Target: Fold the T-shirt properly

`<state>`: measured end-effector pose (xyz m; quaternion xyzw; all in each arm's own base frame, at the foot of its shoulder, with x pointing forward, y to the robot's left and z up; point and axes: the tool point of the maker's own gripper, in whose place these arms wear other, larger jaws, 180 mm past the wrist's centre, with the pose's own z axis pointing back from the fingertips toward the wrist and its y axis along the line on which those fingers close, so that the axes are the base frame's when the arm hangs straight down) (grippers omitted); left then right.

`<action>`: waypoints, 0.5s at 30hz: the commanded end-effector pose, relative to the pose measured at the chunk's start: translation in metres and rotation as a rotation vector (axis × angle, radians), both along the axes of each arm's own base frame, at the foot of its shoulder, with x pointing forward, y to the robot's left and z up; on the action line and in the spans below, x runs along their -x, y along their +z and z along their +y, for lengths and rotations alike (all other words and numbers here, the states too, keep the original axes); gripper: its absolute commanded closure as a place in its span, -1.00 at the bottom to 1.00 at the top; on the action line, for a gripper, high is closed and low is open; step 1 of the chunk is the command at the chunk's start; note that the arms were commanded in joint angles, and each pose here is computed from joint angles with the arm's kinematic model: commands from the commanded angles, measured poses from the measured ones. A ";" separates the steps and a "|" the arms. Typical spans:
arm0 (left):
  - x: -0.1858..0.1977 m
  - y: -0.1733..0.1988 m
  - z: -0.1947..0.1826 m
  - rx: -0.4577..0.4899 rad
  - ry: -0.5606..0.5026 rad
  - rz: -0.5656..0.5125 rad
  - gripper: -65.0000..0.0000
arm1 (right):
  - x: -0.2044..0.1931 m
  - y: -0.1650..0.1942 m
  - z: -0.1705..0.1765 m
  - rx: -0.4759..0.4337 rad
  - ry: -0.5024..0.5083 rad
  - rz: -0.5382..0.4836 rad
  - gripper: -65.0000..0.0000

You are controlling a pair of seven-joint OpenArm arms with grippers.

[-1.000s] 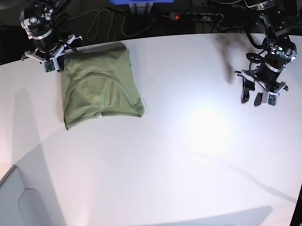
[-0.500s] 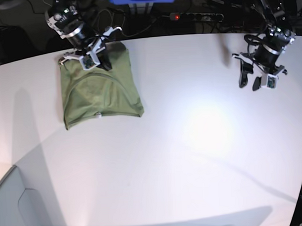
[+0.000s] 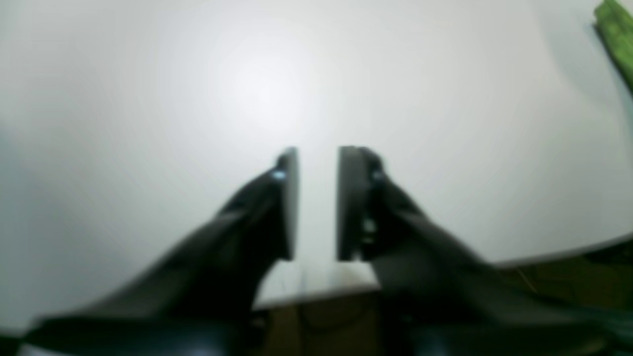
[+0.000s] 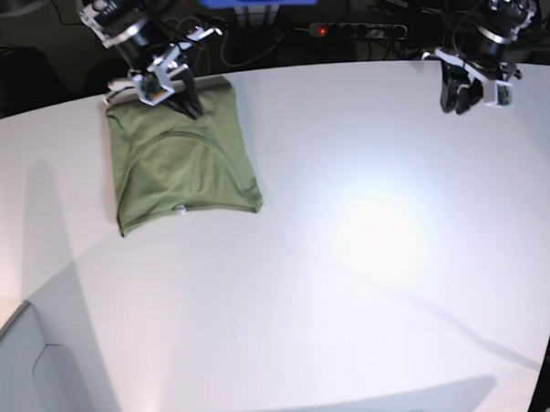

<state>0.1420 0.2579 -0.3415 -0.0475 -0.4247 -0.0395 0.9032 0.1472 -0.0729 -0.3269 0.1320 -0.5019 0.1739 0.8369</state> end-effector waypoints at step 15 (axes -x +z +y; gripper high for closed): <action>0.133 -0.081 -0.025 0.037 0.076 0.404 1.00 | 0.128 -0.083 -0.038 -0.037 -0.136 0.506 1.00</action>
